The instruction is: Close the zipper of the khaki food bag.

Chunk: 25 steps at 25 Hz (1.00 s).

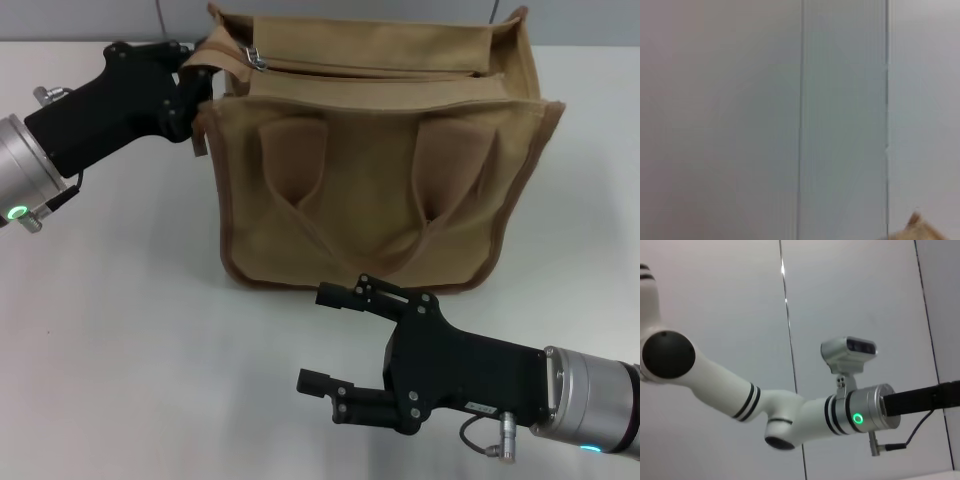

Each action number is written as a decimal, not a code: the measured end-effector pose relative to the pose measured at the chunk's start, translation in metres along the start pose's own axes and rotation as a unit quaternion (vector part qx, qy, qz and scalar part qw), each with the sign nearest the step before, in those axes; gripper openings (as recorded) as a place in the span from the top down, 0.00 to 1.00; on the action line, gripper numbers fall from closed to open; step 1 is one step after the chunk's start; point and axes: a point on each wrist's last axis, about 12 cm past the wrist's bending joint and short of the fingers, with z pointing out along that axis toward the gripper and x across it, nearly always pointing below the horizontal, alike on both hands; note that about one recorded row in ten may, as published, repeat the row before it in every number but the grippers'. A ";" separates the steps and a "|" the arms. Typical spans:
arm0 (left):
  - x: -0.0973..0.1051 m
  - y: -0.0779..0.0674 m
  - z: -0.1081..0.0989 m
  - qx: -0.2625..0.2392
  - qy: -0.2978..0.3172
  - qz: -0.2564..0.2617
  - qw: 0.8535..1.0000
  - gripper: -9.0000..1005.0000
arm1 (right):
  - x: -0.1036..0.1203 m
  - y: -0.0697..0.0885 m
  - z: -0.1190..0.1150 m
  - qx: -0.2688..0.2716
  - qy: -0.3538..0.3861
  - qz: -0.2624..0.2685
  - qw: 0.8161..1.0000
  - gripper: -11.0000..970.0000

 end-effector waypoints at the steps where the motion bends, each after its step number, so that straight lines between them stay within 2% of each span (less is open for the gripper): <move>1: 0.000 0.000 0.000 0.000 0.000 0.000 1.000 0.94 | 0.000 0.000 0.000 0.000 0.000 0.000 1.000 0.18; 2: -0.001 0.000 0.000 -0.003 -0.011 -0.006 1.000 0.98 | -0.001 0.000 0.000 0.002 -0.005 0.000 1.000 0.18; 7: -0.006 -0.001 0.004 0.005 -0.027 -0.025 0.999 0.97 | -0.005 -0.001 -0.004 0.029 -0.036 0.000 0.999 0.18; 9: -0.009 -0.002 0.007 0.018 -0.033 -0.030 0.999 0.97 | -0.008 -0.002 -0.007 0.053 -0.056 0.000 0.997 0.18; 10: -0.010 -0.003 0.009 0.024 -0.037 -0.031 0.999 0.97 | -0.011 -0.005 -0.008 0.085 -0.081 0.005 0.993 0.18; 11: -0.013 -0.004 0.012 0.035 -0.042 -0.034 0.998 0.97 | -0.011 -0.005 -0.008 0.085 -0.081 0.005 0.993 0.18; 15: -0.022 -0.011 0.029 0.079 -0.057 -0.054 0.994 0.97 | -0.020 -0.019 -0.007 0.143 -0.126 0.023 0.981 0.18; 18: -0.023 -0.014 0.034 0.089 -0.061 -0.057 0.993 0.97 | -0.024 -0.026 -0.004 0.155 -0.135 0.037 0.978 0.18; 19: -0.024 -0.016 0.036 0.094 -0.065 -0.058 0.992 0.97 | -0.025 -0.031 -0.001 0.162 -0.141 0.051 0.975 0.18; 20: -0.025 -0.018 0.039 0.099 -0.069 -0.060 0.991 0.97 | -0.029 -0.038 0.004 0.170 -0.154 0.091 0.969 0.18; 22: -0.026 -0.018 0.040 0.099 -0.071 -0.061 0.991 0.98 | -0.030 -0.041 0.007 0.169 -0.159 0.112 0.966 0.18; 25: -0.028 -0.017 0.041 0.096 -0.078 -0.070 0.990 0.98 | -0.035 -0.047 0.016 0.146 -0.175 0.202 0.952 0.18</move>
